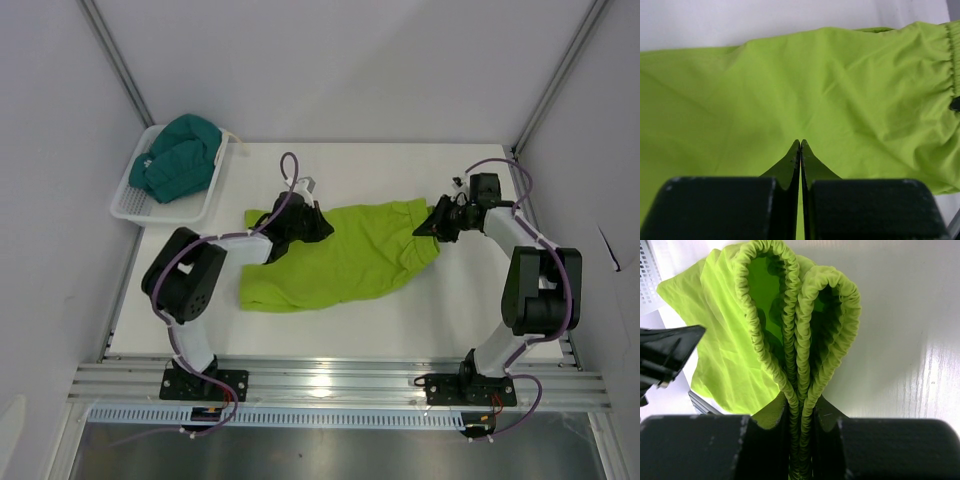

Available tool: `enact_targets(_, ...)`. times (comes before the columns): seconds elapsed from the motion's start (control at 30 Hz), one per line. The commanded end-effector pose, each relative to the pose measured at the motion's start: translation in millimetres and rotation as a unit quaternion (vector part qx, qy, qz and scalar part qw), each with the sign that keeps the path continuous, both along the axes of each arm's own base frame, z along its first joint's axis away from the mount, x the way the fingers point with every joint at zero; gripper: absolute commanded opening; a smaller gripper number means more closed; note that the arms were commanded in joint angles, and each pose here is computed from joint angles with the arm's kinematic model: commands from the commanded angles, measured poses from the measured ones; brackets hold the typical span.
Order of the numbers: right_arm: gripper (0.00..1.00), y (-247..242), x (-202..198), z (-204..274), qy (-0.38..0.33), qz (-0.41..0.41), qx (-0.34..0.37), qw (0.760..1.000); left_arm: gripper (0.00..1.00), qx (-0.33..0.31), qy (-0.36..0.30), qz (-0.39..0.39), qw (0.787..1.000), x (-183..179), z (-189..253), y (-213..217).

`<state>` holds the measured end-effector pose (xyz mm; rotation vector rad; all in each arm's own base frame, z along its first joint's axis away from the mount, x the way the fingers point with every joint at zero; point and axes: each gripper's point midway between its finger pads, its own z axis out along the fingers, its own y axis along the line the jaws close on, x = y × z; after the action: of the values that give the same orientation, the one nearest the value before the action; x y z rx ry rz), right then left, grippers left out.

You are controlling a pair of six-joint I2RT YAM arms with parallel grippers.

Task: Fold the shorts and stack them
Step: Fold the shorts

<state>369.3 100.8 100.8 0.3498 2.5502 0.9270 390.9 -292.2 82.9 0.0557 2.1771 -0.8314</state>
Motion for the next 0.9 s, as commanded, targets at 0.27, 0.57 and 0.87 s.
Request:
enact_targets(0.27,0.0,13.4,-11.5,38.3,-0.031,0.012,0.006,0.999,0.0,0.006,0.035,0.031,0.999,44.2,-21.8,-22.1)
enact_targets(0.57,0.0,38.3,-25.7,81.8,-0.057,0.025,0.027,0.998,0.0,0.03,0.068,0.034,0.997,46.1,-44.5,-33.8)
enact_targets(0.87,0.0,63.8,-19.6,125.9,-0.087,0.042,0.053,0.994,0.0,0.039,0.078,0.03,0.996,30.2,-53.1,-57.3)
